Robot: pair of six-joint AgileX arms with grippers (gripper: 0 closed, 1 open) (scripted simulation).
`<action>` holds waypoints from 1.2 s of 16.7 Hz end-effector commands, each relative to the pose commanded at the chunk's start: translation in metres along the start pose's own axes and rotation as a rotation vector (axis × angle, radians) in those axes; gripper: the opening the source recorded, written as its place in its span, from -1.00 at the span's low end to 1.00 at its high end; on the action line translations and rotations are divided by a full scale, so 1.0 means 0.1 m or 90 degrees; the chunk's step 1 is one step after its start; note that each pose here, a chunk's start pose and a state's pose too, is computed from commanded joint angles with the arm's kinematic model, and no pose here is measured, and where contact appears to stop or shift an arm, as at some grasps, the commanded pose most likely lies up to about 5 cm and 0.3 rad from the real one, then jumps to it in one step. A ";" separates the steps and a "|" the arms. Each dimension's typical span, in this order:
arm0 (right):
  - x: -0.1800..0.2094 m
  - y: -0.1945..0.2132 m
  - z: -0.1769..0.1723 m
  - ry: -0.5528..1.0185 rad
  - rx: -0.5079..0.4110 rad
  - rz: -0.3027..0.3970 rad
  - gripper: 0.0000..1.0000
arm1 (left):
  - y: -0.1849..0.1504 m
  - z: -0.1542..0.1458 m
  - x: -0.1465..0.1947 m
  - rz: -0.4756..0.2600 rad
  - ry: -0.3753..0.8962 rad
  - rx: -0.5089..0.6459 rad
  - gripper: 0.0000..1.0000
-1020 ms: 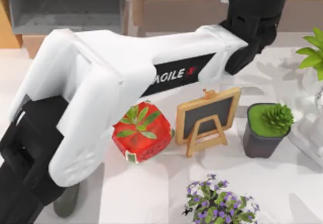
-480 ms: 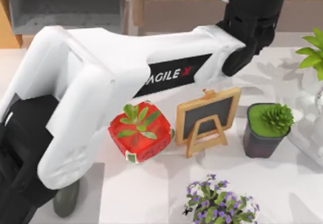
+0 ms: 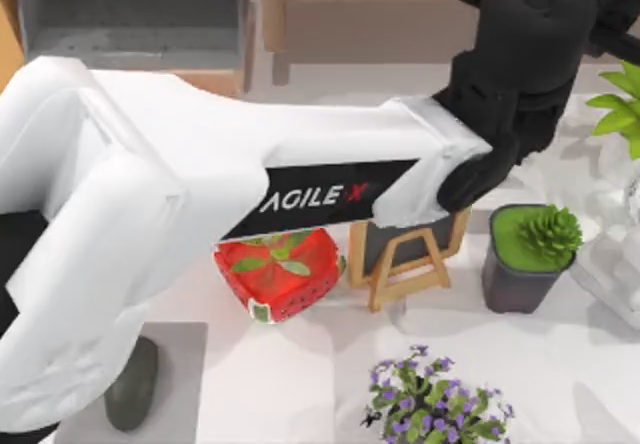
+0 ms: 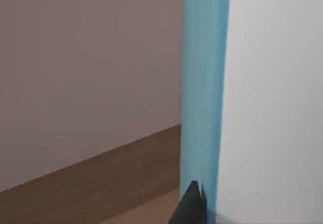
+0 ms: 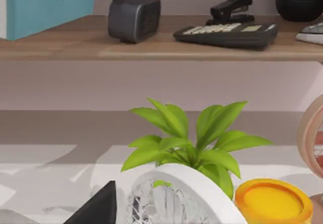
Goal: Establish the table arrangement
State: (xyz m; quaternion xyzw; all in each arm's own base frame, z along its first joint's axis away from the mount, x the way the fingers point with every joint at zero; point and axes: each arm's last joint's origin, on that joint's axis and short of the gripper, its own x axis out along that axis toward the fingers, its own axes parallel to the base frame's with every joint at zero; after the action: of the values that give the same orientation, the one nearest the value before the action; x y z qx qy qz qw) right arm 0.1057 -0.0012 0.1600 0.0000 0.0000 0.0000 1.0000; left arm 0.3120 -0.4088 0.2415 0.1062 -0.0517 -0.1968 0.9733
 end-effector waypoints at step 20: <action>0.00 0.00 0.00 0.000 0.000 0.000 1.00 | 2.58 -1.30 -1.29 -0.032 0.290 0.742 -1.00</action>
State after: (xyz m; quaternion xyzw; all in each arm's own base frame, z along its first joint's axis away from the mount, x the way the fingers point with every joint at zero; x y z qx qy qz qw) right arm 0.1057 -0.0012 0.1600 0.0000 0.0000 0.0000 1.0000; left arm 0.3084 -0.1015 0.1657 0.6599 0.0610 -0.1315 0.7373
